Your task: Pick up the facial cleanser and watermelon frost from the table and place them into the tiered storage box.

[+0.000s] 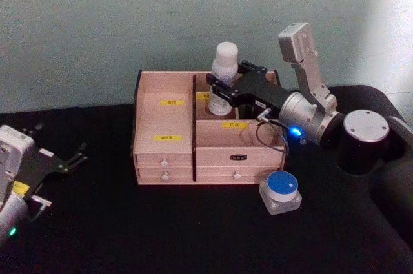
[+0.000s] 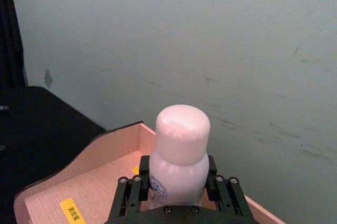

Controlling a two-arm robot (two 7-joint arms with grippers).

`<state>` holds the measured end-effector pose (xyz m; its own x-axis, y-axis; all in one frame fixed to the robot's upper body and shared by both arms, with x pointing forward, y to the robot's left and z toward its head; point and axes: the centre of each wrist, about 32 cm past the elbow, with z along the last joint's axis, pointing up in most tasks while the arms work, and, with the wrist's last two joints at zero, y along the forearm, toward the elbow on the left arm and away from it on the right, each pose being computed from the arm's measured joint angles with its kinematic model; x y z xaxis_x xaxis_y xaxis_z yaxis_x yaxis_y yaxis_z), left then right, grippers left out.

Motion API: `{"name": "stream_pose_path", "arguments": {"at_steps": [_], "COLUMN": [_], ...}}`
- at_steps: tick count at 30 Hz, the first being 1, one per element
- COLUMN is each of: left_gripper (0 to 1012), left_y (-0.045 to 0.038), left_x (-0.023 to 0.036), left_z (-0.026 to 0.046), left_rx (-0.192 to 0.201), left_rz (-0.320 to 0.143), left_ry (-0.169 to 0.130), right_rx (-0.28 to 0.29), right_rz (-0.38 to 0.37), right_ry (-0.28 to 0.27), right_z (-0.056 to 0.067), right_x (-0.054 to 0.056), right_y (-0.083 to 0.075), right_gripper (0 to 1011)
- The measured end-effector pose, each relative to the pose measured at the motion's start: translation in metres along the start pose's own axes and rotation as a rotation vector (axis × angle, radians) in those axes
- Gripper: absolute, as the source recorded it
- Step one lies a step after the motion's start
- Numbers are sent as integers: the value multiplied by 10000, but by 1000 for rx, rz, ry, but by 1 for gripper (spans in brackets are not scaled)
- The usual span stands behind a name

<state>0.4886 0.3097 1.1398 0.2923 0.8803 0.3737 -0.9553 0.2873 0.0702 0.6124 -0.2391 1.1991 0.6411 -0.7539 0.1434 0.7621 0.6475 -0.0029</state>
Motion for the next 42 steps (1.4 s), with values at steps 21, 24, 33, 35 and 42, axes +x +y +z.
{"name": "stream_pose_path", "arguments": {"at_steps": [21,24,33,35,42], "left_gripper": [1001,1001,1001,1001,1001], "left_y": [0,0,0,0,0], "left_x": [0,0,0,0,0], "left_z": [0,0,0,0,0], "left_rx": [0,0,0,0,0], "left_rz": [0,0,0,0,0], "left_ry": [0,0,0,0,0], "right_rx": [-76,-89,-130,-136,-138], "right_rz": [12,13,9,9,8], "right_ry": [16,17,13,11,10], "right_z": [-184,-201,-248,-250,-250], "right_x": [11,10,0,-3,-2], "right_y": [74,82,85,87,86], "right_gripper": [590,591,590,590,591]}}
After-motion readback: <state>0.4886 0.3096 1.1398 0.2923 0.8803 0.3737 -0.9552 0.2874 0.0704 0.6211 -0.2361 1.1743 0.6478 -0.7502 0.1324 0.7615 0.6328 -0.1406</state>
